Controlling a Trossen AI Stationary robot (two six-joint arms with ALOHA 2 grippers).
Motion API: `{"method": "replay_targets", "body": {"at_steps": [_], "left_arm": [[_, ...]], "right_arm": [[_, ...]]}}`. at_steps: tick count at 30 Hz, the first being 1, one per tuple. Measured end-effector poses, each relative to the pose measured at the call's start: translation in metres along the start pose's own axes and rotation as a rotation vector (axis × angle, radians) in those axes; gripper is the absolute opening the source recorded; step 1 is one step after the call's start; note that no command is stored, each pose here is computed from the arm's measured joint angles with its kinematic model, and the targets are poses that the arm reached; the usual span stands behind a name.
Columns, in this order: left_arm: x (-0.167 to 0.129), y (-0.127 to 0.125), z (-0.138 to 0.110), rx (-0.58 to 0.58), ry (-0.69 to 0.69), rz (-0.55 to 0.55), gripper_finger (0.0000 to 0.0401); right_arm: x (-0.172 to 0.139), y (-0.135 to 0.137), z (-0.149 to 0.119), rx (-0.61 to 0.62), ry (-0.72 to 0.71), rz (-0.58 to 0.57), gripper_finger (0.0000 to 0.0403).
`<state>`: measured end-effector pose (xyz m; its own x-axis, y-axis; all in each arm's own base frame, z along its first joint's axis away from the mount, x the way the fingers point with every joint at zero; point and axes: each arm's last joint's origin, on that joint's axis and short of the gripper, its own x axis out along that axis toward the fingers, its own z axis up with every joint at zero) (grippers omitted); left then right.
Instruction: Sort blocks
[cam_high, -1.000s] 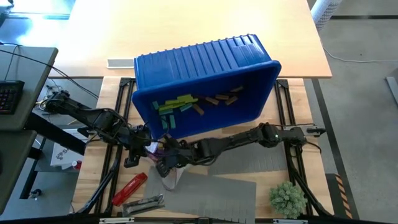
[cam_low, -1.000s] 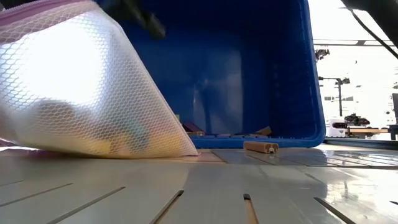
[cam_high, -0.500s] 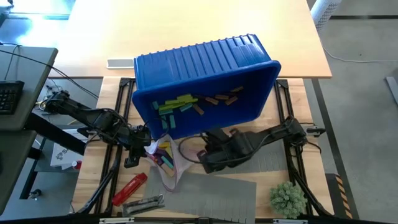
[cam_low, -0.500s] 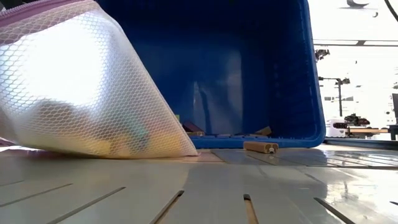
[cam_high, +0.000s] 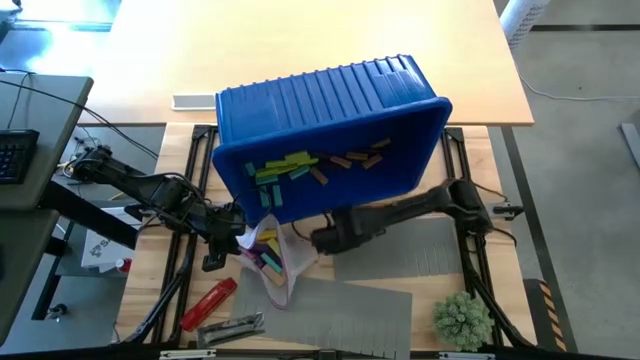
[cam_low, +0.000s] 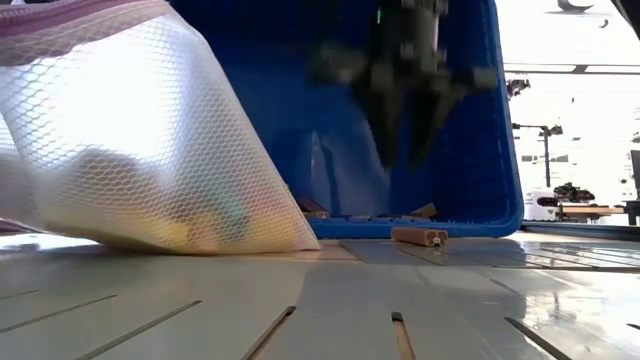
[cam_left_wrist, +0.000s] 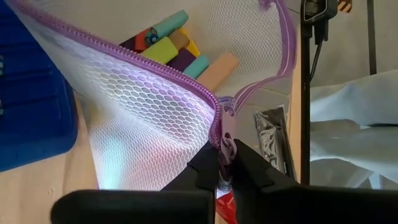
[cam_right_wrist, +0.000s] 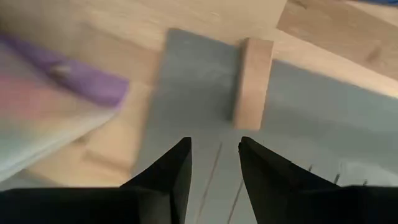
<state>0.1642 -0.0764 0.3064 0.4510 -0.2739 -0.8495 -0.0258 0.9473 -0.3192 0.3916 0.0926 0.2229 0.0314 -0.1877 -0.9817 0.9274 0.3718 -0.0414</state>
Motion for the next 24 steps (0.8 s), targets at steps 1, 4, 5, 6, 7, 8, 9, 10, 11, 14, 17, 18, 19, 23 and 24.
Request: {"method": "replay_targets", "body": {"at_steps": [1, 4, 5, 6, 7, 8, 9, 10, 11, 14, 17, 18, 19, 23, 24], "left_arm": [[0.0, 0.0, 0.0, 0.0, 0.003, -0.002, 0.0], [0.0, 0.0, -0.001, -0.011, 0.016, -0.016, 0.0], [0.0, -0.001, -0.001, -0.018, 0.021, -0.022, 0.0], [0.0, -0.001, -0.001, -0.024, 0.025, -0.028, 0.0], [0.0, -0.001, -0.001, -0.028, 0.031, -0.034, 0.0], [0.0, -0.001, -0.002, -0.037, 0.04, -0.042, 0.0], [0.0, -0.001, -0.002, -0.044, 0.048, -0.051, 0.0], [0.0, -0.002, -0.002, -0.049, 0.055, -0.06, 0.0], [0.0, -0.002, -0.003, -0.051, 0.06, -0.064, 0.0], [0.0, -0.004, -0.004, -0.056, 0.068, -0.071, 0.0], [0.0, -0.005, -0.005, -0.061, 0.072, -0.075, 0.0], [0.0, -0.006, -0.006, -0.066, 0.075, -0.076, 0.0], [0.0, -0.006, -0.006, -0.07, 0.075, -0.076, 0.0], [0.0, -0.006, -0.006, -0.072, 0.072, -0.074, 0.0], [0.0, -0.006, -0.006, -0.07, 0.072, -0.073, 0.0]], "right_arm": [[0.008, -0.002, 0.006, 0.002, 0.022, -0.01, 0.012], [0.027, -0.014, 0.024, 0.015, 0.071, -0.052, 0.012], [0.032, -0.016, 0.031, 0.015, 0.086, -0.042, 0.012], [0.036, -0.019, 0.037, 0.015, 0.102, -0.029, 0.012], [0.041, -0.023, 0.042, 0.013, 0.109, -0.024, 0.012], [0.046, -0.025, 0.047, 0.016, 0.111, -0.02, 0.012], [0.052, -0.029, 0.052, 0.019, 0.124, -0.014, 0.012], [0.057, -0.03, 0.055, 0.024, 0.134, 0.006, 0.012], [0.063, -0.031, 0.059, 0.027, 0.145, 0.037, 0.012], [0.073, -0.034, 0.064, 0.048, 0.196, 0.098, 0.012], [0.08, -0.038, 0.061, 0.047, 0.218, 0.087, 0.012], [0.081, -0.039, 0.06, 0.046, 0.234, 0.082, 0.012], [0.081, -0.039, 0.058, 0.044, 0.246, 0.083, 0.012], [0.067, -0.038, 0.054, 0.033, 0.214, 0.116, 0.012], [0.061, -0.038, 0.054, 0.032, 0.194, 0.127, 0.012]]}}
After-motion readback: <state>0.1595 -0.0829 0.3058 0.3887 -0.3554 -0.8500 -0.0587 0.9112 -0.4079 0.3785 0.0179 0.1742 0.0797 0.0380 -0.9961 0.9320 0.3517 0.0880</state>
